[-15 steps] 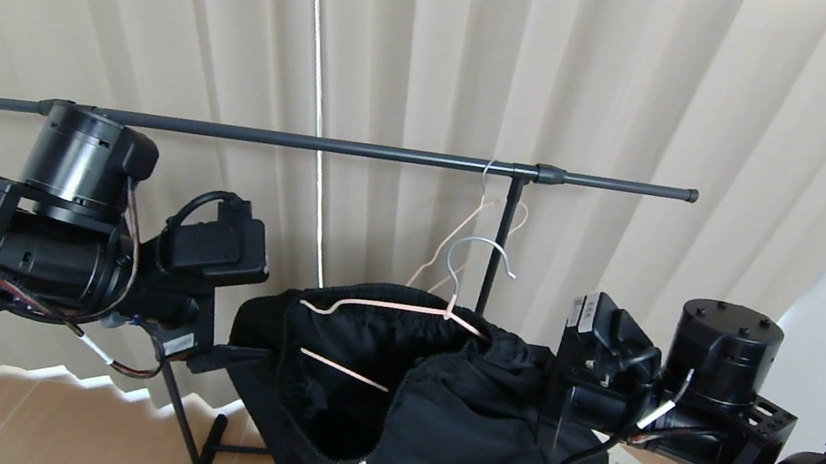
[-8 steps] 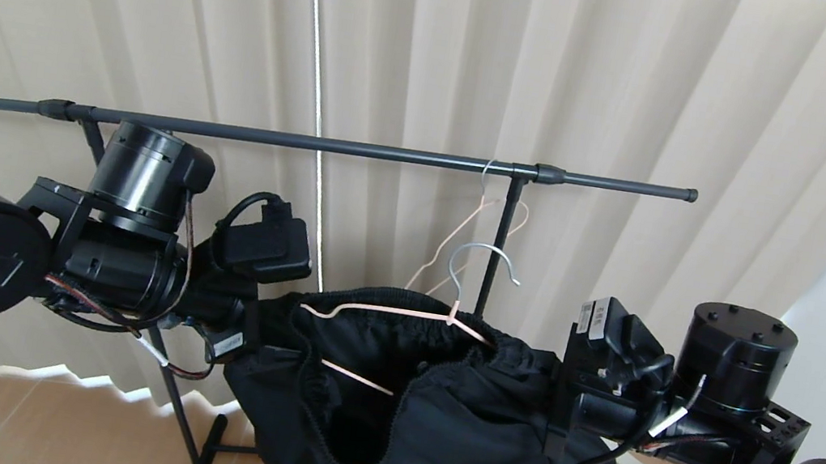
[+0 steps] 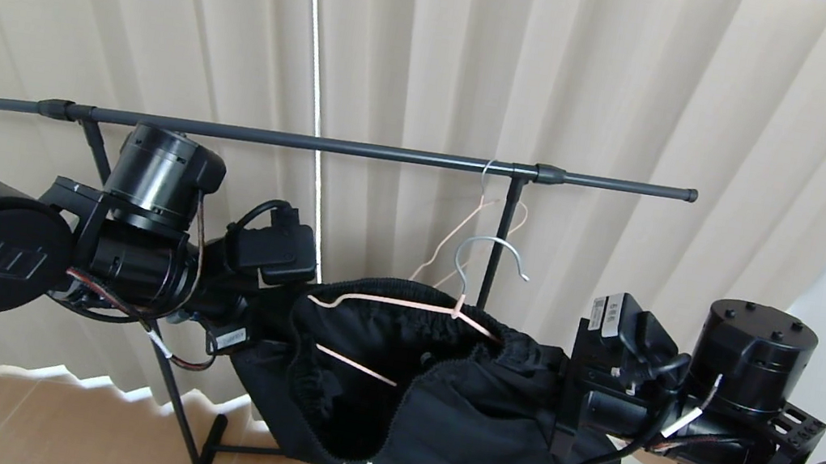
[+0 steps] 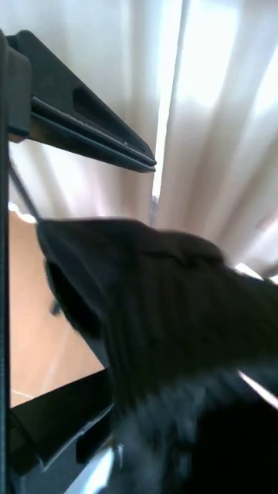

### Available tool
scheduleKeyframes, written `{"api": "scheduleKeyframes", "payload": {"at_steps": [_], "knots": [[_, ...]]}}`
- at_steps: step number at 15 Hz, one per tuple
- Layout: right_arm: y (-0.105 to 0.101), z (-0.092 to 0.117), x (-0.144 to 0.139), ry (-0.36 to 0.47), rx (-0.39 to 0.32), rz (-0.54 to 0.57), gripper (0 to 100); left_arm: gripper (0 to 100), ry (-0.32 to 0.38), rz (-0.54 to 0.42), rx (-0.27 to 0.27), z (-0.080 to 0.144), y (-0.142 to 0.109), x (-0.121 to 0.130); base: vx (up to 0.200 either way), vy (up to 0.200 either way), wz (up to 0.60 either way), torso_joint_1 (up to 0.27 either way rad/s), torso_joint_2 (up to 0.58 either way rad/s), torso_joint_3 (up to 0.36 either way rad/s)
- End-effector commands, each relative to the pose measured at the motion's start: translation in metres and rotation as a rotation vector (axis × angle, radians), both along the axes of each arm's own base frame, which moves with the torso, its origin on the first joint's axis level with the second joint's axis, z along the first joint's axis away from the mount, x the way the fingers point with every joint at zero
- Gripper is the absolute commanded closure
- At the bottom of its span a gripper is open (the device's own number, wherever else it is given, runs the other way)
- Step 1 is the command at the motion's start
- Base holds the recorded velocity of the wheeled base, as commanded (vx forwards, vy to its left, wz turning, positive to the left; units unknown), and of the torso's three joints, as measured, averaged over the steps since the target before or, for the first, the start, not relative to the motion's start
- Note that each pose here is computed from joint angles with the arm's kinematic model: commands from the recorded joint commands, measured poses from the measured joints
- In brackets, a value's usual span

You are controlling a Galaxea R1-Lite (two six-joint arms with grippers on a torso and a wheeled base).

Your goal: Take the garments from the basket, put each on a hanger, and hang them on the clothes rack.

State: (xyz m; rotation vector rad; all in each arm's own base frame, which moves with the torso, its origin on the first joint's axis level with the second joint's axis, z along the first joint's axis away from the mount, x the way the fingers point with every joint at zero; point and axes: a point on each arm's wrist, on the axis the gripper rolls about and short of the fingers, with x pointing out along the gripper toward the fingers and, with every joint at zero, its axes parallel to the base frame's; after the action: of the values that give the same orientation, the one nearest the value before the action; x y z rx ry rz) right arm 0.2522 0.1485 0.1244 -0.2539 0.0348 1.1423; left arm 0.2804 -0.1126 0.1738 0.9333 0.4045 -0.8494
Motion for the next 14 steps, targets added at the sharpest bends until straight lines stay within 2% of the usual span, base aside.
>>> {"api": "scheduleKeyframes", "payload": {"at_steps": [1,3,5,8,11,14], "knots": [[0.0,0.001,0.0,-0.003,0.001,0.0,100,0,-0.009,0.021,0.012,0.0,0.001,0.003,0.0,0.0,0.0,0.0,0.0,0.0],[0.0,0.001,0.0,-0.004,0.002,0.0,100,0,-0.011,0.03,0.023,-0.003,-0.004,0.008,0.0,0.0,0.0,0.0,0.0,0.0],[0.0,0.001,0.0,-0.004,0.002,0.0,100,0,-0.019,0.027,-0.015,0.003,-0.014,0.015,0.0,0.0,0.0,0.0,0.0,0.0],[0.0,0.0,0.0,-0.002,0.0,0.0,100,0,0.012,0.022,-0.081,0.005,-0.034,0.019,0.0,0.0,0.0,0.0,0.0,0.0],[0.0,0.001,0.0,-0.004,0.002,0.0,100,0,0.034,-0.057,-0.141,0.005,-0.044,0.018,0.0,0.0,0.0,0.0,0.0,0.0],[0.0,0.002,0.0,-0.007,0.004,0.002,100,0,0.043,-0.093,-0.142,0.003,-0.053,0.013,0.0,0.0,0.0,0.0,0.0,0.0]]}}
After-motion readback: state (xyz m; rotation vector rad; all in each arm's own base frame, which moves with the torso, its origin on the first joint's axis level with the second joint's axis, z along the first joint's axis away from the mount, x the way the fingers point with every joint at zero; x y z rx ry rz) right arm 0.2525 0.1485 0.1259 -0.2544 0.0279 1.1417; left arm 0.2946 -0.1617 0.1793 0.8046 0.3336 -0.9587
